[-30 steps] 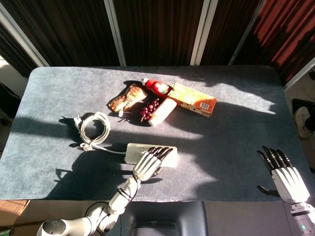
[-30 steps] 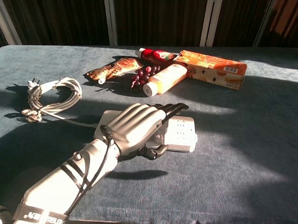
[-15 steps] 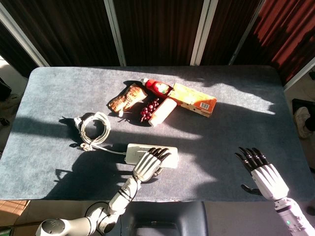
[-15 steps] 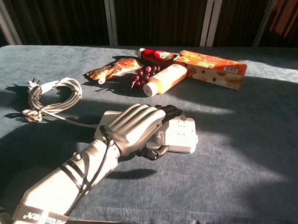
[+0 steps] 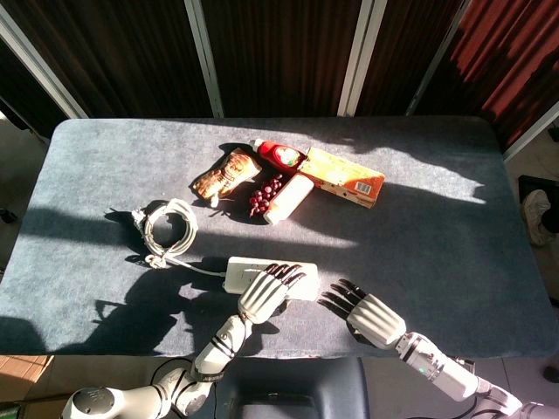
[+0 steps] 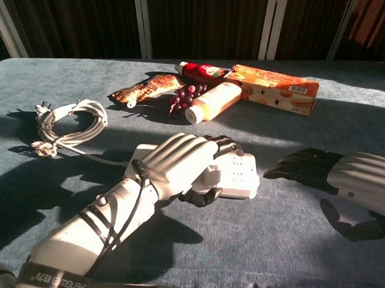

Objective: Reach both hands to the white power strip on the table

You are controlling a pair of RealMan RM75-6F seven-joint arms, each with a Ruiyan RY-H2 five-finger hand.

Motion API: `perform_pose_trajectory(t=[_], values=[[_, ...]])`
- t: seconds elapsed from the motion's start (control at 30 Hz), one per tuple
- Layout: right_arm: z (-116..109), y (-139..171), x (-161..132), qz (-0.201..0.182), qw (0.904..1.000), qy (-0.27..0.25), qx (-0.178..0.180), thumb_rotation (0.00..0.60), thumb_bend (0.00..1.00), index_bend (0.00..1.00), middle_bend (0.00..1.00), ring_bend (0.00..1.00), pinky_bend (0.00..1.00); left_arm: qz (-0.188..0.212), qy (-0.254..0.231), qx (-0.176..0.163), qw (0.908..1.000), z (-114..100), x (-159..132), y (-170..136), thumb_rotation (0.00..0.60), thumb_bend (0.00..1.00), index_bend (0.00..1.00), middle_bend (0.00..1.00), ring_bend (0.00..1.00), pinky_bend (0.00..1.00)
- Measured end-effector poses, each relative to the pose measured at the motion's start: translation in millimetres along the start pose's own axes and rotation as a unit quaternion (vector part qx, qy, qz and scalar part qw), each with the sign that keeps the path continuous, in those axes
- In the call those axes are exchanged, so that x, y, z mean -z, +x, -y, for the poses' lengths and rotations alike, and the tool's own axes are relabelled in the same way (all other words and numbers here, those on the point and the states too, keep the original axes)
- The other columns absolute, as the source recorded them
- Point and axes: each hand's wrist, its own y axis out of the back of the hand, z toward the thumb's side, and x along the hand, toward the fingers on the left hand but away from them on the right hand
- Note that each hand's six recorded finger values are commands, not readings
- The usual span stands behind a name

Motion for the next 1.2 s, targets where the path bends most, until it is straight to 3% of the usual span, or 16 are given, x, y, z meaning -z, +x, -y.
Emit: perform_pose_trajectory(t=[0.47,0.97,1.2], values=[[15,-46,-8,0.013,0.9994,-0.025,-0.017,0.6,0.93,0.15,0.19,0.05,0.12,-0.004,0.003,-0.003,1.0,-6,3,0,0.6,0.53,0.25,0.38,0.38,0.48],[27,-62,-5,0.031,0.9976,-0.04,-0.048,0.6,0.93,0.16,0.19,0.05,0.12,-0.014,-0.011,-0.014,0.9997,-13,9,3,0.6,0.53,0.27,0.41,0.4,0.49],[23,-63,-3,0.04,0.9977,-0.036,-0.042,0.6,0.93,0.15,0.19,0.05,0.12,-0.009,-0.025,-0.031,0.9992,-26,7,6,0.6,0.53,0.27,0.41,0.4,0.49]])
